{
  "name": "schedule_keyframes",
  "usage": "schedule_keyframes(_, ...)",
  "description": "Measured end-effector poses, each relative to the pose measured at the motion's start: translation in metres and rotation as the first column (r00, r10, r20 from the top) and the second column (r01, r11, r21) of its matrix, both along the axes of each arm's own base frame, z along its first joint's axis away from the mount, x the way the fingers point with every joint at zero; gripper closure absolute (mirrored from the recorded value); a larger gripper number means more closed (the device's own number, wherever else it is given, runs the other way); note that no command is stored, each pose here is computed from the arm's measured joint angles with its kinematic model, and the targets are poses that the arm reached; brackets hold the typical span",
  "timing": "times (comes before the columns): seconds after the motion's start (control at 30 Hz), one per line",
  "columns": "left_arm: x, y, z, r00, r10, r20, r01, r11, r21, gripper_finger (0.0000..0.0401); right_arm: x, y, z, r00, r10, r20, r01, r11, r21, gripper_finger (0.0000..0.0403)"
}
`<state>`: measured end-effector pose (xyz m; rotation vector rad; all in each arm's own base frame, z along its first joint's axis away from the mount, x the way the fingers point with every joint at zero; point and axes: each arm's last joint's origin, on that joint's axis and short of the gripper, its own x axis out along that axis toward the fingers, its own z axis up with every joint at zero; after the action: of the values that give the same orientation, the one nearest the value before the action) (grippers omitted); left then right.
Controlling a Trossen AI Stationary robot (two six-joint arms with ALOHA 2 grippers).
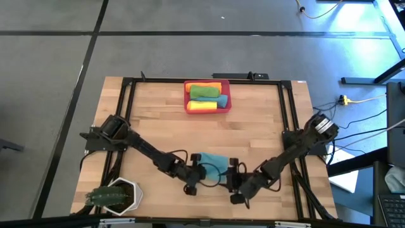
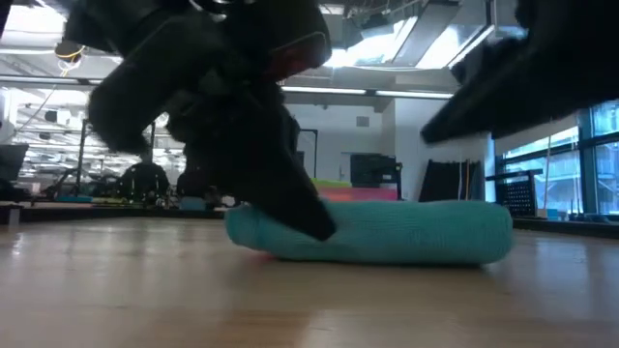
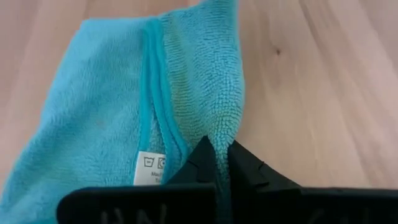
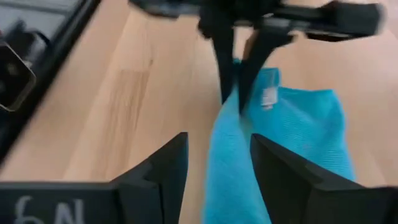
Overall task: Roll microfiber towels into tight, uniform cylinder then place into a basket
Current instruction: Roll the blue microfiber cloth
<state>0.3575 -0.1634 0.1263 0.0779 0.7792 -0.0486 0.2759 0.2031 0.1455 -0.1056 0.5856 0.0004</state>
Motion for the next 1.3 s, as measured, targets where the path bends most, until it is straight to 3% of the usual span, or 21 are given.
schedule_keyframes(0.23,0.006,0.013,-0.001,0.998,0.044,-0.054,-0.052,0.984,-0.172,0.0401,0.005,0.01,-0.028,0.998,0.035,-0.059,-0.04,0.996,-0.084,0.019)
schedule_keyframes(0.5,0.008,0.016,0.0,0.998,0.016,-0.06,-0.029,0.977,-0.213,0.0401,0.008,0.009,-0.038,0.996,-0.011,-0.086,-0.008,0.976,-0.219,0.0172)
schedule_keyframes(0.63,0.009,0.014,0.002,0.998,-0.017,-0.053,0.003,0.967,-0.253,0.0401,0.006,0.008,-0.039,0.994,-0.02,-0.11,-0.006,0.973,-0.232,0.0173)
schedule_keyframes(0.93,0.011,0.012,0.004,0.999,-0.037,-0.034,0.025,0.953,-0.303,0.0401,0.005,0.009,-0.039,0.994,-0.018,-0.11,-0.008,0.973,-0.229,0.0203)
schedule_keyframes(1.3,0.011,0.01,0.005,0.996,-0.075,-0.038,0.058,0.942,-0.33,0.0401,0.005,0.01,-0.04,0.992,-0.014,-0.126,-0.006,0.987,-0.161,0.0285)
